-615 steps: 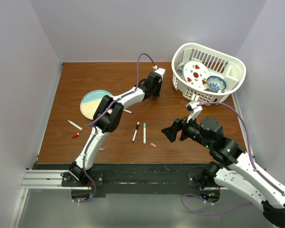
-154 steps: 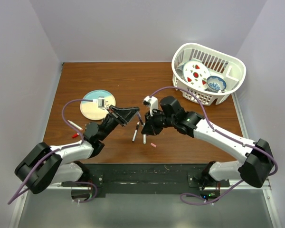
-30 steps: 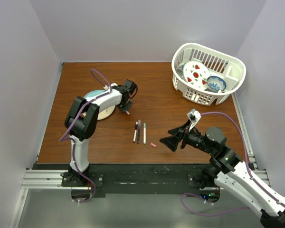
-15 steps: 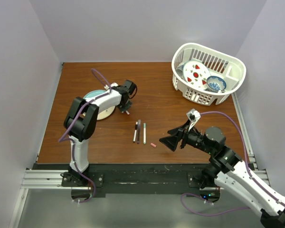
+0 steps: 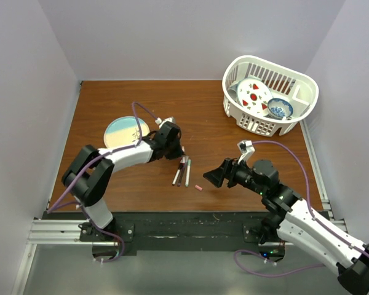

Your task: Insert the pens into the pen caps

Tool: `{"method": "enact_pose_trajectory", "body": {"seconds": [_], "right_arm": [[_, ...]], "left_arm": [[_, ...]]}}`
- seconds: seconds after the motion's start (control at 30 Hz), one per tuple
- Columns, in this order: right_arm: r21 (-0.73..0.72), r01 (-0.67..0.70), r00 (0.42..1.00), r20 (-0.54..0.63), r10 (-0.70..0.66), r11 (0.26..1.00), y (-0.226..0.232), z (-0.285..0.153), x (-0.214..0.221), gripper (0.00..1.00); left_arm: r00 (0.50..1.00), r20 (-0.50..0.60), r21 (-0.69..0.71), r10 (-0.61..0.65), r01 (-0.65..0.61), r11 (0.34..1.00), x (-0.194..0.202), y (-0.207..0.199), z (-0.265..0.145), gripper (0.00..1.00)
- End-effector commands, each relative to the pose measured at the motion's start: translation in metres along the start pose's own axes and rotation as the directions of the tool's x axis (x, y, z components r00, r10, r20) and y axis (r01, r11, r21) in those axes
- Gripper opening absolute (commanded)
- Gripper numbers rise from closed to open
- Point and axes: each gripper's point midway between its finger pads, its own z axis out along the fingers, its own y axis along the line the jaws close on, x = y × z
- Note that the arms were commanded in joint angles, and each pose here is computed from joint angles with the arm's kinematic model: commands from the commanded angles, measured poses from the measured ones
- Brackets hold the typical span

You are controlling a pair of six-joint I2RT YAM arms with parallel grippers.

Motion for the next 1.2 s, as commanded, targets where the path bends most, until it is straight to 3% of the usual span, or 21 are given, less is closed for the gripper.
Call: {"method": "enact_pose_trajectory", "body": {"seconds": [0.0,0.1,0.23,0.6,0.8,1.0,1.17], "right_arm": [[-0.058,-0.01,0.995,0.1,0.015,0.998,0.012,0.014,-0.022,0.83],[-0.092,0.032,0.993,0.115,-0.021,0.995,0.018,0.021,-0.028,0.8],[-0.071,0.046,0.993,0.115,-0.038,0.996,0.012,0.031,-0.028,0.75],[-0.217,0.017,0.992,0.124,0.01,0.976,0.036,0.048,-0.033,0.72],[-0.235,0.001,0.991,0.132,0.031,0.972,0.038,0.052,-0.034,0.69],[-0.229,-0.011,0.989,0.139,0.044,0.973,0.034,0.053,-0.032,0.63],[-0.244,-0.016,0.989,0.14,0.052,0.97,0.035,0.055,-0.032,0.5]], "left_arm": [[0.995,0.067,0.323,0.069,-0.087,0.942,-0.006,-0.062,-0.039,0.0],[0.995,0.081,0.448,0.058,-0.089,0.889,0.0,-0.077,-0.062,0.0],[0.991,0.115,0.513,0.07,-0.119,0.85,0.001,-0.084,-0.083,0.0],[0.99,0.101,0.745,0.101,-0.143,0.652,0.018,-0.114,-0.136,0.0],[0.988,0.116,0.792,0.099,-0.152,0.591,0.019,-0.12,-0.157,0.0],[0.992,0.09,0.81,0.084,-0.123,0.573,0.023,-0.12,-0.162,0.0],[0.995,0.07,0.837,0.064,-0.094,0.538,0.026,-0.121,-0.17,0.0]]}}
